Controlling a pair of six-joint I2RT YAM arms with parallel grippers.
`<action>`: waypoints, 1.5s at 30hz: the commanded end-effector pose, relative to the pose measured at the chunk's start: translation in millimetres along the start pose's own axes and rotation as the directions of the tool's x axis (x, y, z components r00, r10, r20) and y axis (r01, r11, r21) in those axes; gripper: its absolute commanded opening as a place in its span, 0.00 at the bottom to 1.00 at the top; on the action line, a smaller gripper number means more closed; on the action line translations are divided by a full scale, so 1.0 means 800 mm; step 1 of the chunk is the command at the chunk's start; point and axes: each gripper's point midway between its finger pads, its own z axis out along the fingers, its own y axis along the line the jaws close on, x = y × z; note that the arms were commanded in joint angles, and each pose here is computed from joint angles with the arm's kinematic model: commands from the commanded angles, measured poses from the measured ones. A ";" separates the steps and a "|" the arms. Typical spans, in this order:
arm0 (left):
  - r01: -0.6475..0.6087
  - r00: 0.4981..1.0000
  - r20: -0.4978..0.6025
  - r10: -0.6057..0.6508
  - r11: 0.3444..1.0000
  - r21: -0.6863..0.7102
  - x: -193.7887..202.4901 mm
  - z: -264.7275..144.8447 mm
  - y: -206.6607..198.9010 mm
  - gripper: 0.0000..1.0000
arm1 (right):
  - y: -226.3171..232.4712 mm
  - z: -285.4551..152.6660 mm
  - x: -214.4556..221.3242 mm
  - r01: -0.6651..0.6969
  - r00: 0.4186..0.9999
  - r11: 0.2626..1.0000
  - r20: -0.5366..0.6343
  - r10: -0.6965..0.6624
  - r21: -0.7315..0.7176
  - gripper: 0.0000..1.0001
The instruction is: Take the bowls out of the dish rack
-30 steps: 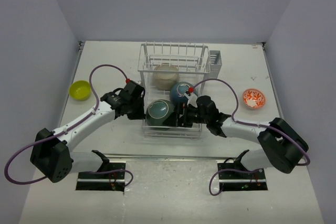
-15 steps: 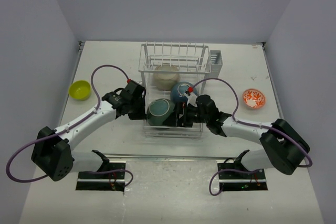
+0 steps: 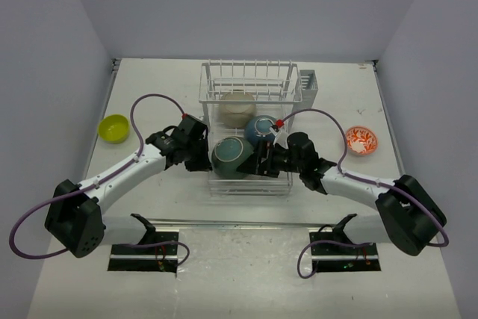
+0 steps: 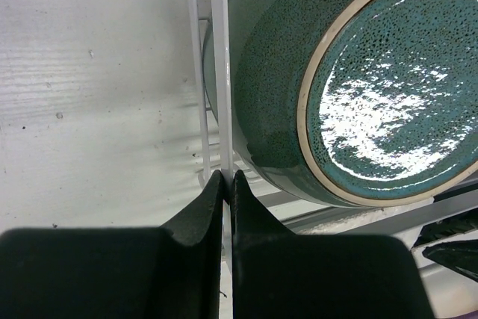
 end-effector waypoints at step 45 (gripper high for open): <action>-0.024 0.989 -0.149 0.024 1.000 0.005 0.039 0.019 -0.007 0.00 | 0.037 0.011 -0.051 -0.054 0.988 0.960 0.121 0.091 -0.274 0.73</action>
